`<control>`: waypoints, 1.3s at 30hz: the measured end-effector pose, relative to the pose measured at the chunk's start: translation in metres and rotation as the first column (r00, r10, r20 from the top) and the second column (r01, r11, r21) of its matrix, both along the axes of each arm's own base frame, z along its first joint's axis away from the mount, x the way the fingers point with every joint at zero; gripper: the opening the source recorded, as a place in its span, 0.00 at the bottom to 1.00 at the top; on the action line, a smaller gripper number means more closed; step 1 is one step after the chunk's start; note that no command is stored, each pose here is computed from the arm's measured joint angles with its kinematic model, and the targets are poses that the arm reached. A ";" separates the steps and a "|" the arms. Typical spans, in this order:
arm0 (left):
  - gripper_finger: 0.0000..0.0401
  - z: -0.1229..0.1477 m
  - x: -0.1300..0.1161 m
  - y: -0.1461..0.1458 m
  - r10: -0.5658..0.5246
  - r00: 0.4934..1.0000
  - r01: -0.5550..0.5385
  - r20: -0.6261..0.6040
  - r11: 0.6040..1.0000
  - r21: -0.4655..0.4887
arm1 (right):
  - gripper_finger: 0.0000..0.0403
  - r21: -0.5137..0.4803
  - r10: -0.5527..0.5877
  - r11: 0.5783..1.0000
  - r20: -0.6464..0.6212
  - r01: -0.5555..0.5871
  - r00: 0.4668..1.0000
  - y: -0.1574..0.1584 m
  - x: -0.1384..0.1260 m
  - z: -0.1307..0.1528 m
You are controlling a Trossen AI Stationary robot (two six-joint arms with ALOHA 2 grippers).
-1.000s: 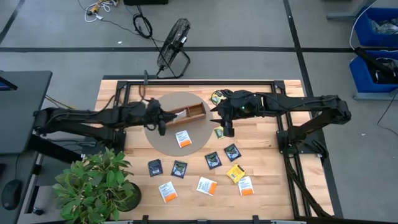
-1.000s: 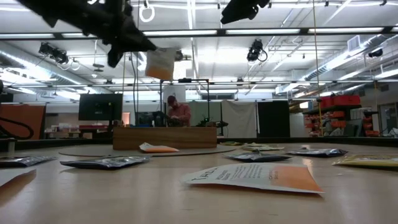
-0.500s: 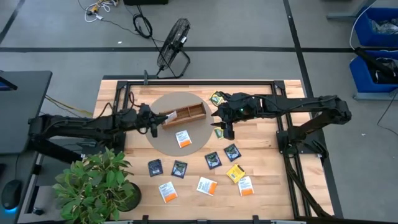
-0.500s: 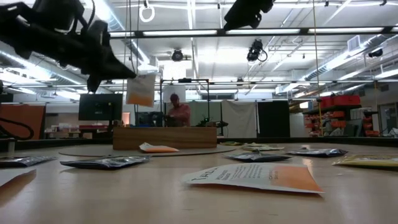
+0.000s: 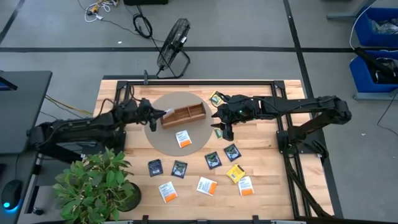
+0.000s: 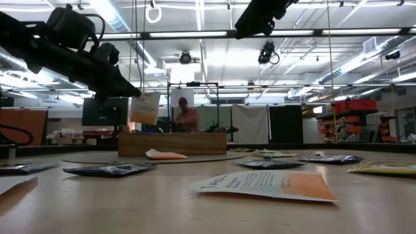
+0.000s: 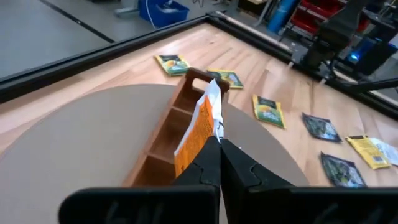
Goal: Pick & Place Tea
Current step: Put the white tea bag into the left section of the wooden organizer
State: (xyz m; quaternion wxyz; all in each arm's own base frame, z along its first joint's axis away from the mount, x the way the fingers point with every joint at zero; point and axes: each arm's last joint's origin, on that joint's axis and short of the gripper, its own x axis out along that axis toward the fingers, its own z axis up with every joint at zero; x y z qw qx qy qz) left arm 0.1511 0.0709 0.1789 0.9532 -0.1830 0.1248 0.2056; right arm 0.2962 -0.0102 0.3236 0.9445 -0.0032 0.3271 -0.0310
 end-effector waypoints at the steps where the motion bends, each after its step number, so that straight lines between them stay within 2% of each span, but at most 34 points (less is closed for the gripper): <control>1: 0.00 -0.001 -0.001 0.002 -0.006 1.000 0.006 -0.008 1.000 -0.001 | 0.49 0.000 -0.001 1.000 0.000 0.001 1.000 0.000 0.000 0.000; 11: 0.00 -0.013 -0.002 0.018 -0.117 0.992 0.116 -0.051 0.993 -0.031 | 0.49 -0.005 -0.010 1.000 -0.003 0.010 1.000 -0.001 0.000 0.000; 22: 0.00 -0.027 0.000 0.037 -0.079 0.991 0.079 -0.105 0.997 0.000 | 0.49 0.013 -0.023 1.000 -0.026 0.023 0.999 0.000 -0.002 -0.002; 26: 0.00 -0.038 0.000 0.041 -0.128 0.983 0.120 -0.129 0.990 -0.069 | 0.49 0.010 -0.025 1.000 -0.028 0.026 0.999 -0.001 -0.002 -0.002; 29: 0.00 -0.041 0.001 0.042 -0.140 0.981 0.130 -0.135 0.988 -0.086 | 0.49 0.003 -0.034 0.999 -0.030 0.034 0.999 -0.001 -0.002 -0.002; 34: 0.00 -0.039 0.001 0.045 -0.070 0.988 0.066 -0.141 0.997 -0.029 | 0.49 -0.001 -0.033 0.999 -0.030 0.033 0.999 -0.001 -0.002 -0.002; 39: 0.00 -0.040 0.000 0.045 -0.031 0.986 0.028 -0.163 0.999 -0.024 | 0.49 -0.007 -0.040 0.999 -0.030 0.040 0.999 -0.001 -0.002 -0.002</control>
